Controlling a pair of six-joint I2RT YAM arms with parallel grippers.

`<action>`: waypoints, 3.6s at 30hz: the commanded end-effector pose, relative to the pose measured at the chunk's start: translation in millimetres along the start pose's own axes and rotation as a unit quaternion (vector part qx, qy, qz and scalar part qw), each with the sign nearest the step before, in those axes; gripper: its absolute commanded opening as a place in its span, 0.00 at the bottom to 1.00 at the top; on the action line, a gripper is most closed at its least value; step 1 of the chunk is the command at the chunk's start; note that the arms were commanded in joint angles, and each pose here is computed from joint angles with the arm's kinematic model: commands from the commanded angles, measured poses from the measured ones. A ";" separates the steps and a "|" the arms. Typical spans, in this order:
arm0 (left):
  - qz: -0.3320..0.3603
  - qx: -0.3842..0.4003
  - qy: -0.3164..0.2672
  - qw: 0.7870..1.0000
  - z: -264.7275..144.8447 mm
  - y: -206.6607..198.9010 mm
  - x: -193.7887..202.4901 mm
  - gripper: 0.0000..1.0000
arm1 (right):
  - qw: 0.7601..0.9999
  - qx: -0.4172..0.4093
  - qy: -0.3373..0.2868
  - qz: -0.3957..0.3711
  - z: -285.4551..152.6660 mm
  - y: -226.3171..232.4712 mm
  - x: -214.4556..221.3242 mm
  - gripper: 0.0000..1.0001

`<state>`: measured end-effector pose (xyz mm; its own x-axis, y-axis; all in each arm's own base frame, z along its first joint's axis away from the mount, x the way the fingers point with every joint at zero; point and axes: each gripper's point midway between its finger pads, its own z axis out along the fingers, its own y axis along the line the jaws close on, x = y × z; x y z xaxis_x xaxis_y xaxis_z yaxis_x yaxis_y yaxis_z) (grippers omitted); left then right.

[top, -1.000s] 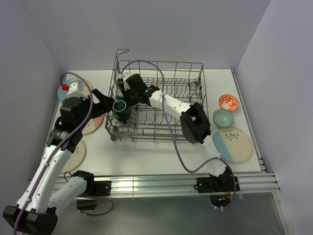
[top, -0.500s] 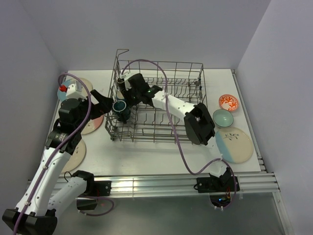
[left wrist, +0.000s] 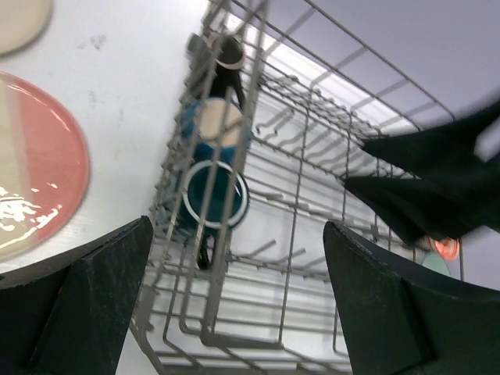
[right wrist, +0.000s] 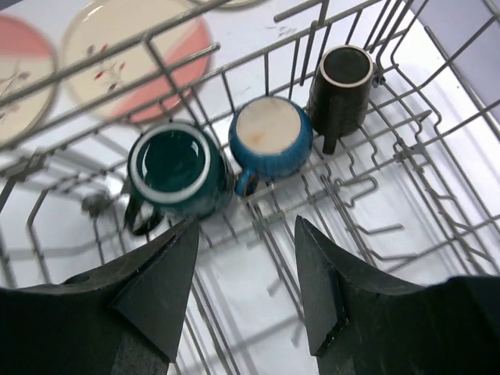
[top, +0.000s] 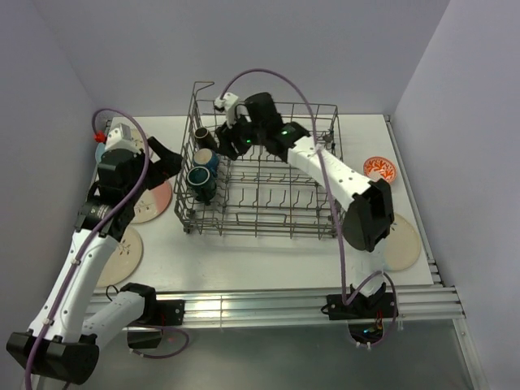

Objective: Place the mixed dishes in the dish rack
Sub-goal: Place the cup upside down on the dish rack, then grab a bowl with the right arm, then pass the bowl from the right arm to the left

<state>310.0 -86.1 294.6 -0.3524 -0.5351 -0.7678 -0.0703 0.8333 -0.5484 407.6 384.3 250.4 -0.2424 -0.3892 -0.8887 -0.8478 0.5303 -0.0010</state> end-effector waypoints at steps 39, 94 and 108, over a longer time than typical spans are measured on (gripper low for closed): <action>-0.091 -0.044 -0.005 0.995 -28.5 103.7 30.5 0.95 | 0.779 0.431 0.034 0.454 -355.2 -191.9 278.1 0.50; 0.021 0.278 -0.026 0.960 -61.3 -81.3 -35.9 0.92 | 0.866 0.368 0.160 0.300 -378.3 -208.4 304.9 0.00; 0.062 0.329 0.071 0.940 -18.6 -197.4 26.1 0.84 | 0.921 0.358 0.031 0.148 -374.8 -168.0 116.6 0.00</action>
<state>288.6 -237.1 370.6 -0.4952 -0.3850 -0.7788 0.5181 0.5888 -0.6204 345.4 -82.8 268.3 -0.5753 -0.1409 -0.8057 -0.1219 0.9888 -0.0859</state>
